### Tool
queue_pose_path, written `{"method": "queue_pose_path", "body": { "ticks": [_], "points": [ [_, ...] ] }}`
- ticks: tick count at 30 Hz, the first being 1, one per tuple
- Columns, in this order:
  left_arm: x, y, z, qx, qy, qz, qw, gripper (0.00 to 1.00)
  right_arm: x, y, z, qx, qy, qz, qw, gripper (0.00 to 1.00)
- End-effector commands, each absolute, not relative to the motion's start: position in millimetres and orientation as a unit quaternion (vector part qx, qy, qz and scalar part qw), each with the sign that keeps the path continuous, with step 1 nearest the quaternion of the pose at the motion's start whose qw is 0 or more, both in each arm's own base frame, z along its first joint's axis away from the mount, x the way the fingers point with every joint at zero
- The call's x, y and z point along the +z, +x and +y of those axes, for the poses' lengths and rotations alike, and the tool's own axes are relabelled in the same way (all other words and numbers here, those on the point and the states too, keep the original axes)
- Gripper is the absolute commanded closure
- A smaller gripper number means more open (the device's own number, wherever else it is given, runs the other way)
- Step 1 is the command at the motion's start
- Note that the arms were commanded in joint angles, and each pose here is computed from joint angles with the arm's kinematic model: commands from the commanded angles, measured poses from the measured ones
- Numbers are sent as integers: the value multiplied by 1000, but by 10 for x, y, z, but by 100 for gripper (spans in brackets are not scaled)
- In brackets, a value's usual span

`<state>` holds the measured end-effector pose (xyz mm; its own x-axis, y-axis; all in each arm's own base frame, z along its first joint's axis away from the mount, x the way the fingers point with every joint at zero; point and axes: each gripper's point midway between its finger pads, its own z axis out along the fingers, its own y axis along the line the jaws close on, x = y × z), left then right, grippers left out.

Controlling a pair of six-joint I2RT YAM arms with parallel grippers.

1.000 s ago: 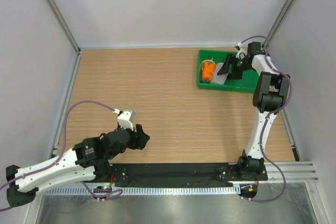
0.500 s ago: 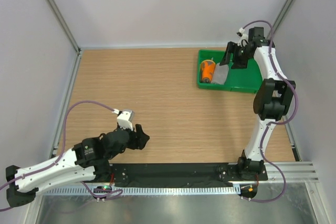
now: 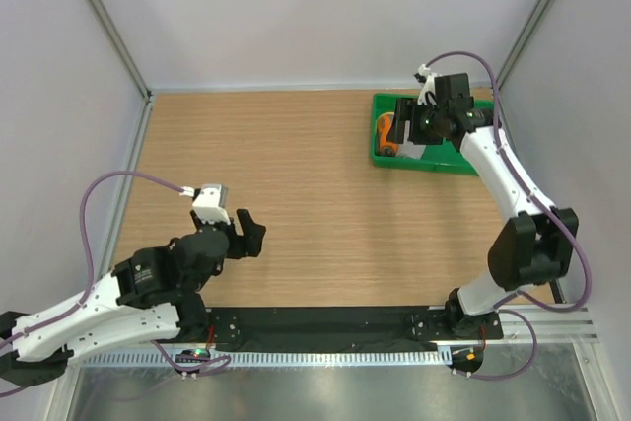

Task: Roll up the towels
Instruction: Place the rolled towel into the container

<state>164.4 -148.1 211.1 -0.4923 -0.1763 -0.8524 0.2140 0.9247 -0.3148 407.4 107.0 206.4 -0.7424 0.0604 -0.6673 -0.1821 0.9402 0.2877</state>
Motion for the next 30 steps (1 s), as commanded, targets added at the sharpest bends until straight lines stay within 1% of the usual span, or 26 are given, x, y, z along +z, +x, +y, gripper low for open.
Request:
{"method": "queue_pose_path", "body": {
  "ticks": [1, 2, 4, 5, 7, 12, 14, 16, 17, 20, 21, 22, 24, 25, 26, 29, 30],
  "points": [
    [2294, 1849, -1243, -112, -4, 823, 557, 22, 2467, 3983, 1181, 184, -35, 874, 447, 24],
    [2357, 1906, -1219, -93, 0, 815, 572, 17, 2478, 3948, 1197, 185, -33, 872, 451, 24],
    [2475, 1973, -1184, -75, -3, 805, 589, 11, 2526, 3846, 1182, 183, -13, 867, 463, 24],
    [2510, 2020, -1155, -51, 5, 801, 597, 5, 2528, 3811, 1182, 186, -7, 865, 465, 24],
    [2628, 2110, -1099, -28, 2, 791, 612, 0, 2557, 3718, 1222, 204, 1, 858, 472, 23],
    [2695, 2423, -1031, -9, -8, 790, 613, 0, 2445, 3580, 1274, 212, -4, 862, 460, 23],
    [2661, 2586, -815, 16, -43, 791, 610, 0, 2465, 3544, 1286, 215, -7, 860, 462, 23],
    [2601, 2724, -818, 3, -46, 798, 600, 0, 2496, 3516, 1302, 219, -9, 858, 465, 23],
    [2553, 2819, -630, 20, -77, 800, 595, 0, 2519, 3507, 1301, 221, -9, 856, 467, 23],
    [2399, 3024, -474, 27, -112, 806, 580, 0, 2583, 3466, 1340, 233, -13, 851, 471, 23],
    [2301, 3087, -279, 46, -137, 807, 572, 0, 2605, 3455, 1355, 237, -16, 848, 474, 23],
    [2139, 3148, -242, 53, -136, 818, 557, 0, 2613, 3449, 1358, 239, -14, 847, 475, 23],
    [2064, 3284, -56, 57, -155, 809, 565, 0, 2623, 3437, 1363, 240, -16, 846, 475, 22],
    [1893, 3283, -19, 63, -147, 816, 555, 0, 2644, 3426, 1366, 241, -17, 845, 478, 23],
    [1920, 3372, 26, 73, -141, 805, 572, 0, 2645, 3425, 1369, 242, -17, 845, 477, 23],
    [1714, 3418, 139, 104, -130, 803, 572, 0, 2665, 3408, 1382, 247, -19, 843, 478, 22],
    [1739, 3482, 161, 99, -139, 792, 586, 0, 2666, 3393, 1395, 249, -21, 842, 477, 22]
  ]
}}
